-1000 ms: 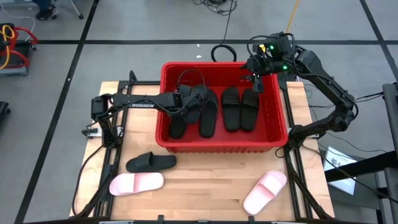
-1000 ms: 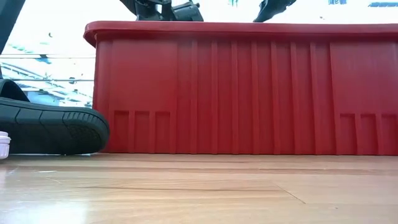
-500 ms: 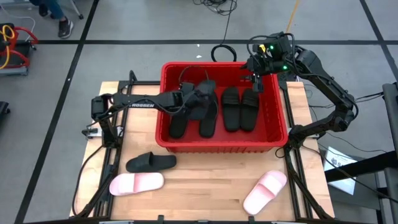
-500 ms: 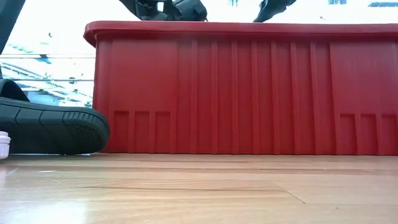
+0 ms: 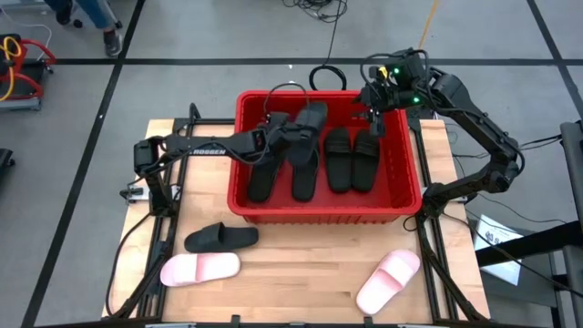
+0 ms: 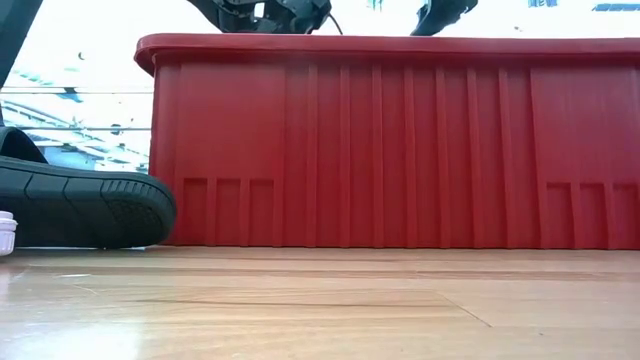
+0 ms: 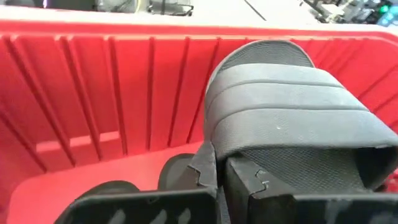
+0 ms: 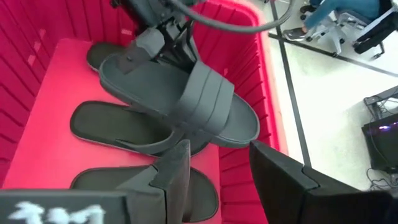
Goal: Pick and place slides into bin
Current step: Put the black slide into the red bin
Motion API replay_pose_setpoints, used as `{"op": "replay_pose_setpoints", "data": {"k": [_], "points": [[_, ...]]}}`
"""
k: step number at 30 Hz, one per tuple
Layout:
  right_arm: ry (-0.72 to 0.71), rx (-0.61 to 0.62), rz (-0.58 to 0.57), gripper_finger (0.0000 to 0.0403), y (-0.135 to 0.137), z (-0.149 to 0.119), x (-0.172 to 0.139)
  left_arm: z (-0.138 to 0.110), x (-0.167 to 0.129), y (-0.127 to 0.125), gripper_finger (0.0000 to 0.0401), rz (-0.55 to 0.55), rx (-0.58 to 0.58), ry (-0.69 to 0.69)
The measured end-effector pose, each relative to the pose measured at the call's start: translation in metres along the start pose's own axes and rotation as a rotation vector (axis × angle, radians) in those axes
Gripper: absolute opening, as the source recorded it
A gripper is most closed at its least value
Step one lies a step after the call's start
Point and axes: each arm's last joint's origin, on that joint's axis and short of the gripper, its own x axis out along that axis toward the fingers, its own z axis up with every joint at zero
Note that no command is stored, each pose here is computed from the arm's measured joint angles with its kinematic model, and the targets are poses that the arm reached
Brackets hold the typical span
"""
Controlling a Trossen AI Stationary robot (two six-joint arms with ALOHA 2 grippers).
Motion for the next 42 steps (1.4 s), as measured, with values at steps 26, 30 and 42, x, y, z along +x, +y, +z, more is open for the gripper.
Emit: {"op": "replay_pose_setpoints", "data": {"k": [26,30,42], "points": [[-0.016,0.046,-0.002,0.0157,0.001,-0.013,0.03,0.03,-0.024,-0.038,0.0,-0.153,0.461,-0.416],[-0.029,0.073,-0.011,0.0157,0.0,-0.011,0.03,0.029,-0.03,-0.043,0.0,-0.166,0.479,-0.441],[-0.131,0.077,0.137,0.0153,0.005,-0.009,0.03,0.029,-0.034,-0.046,0.0,-0.183,0.484,-0.462]]}}
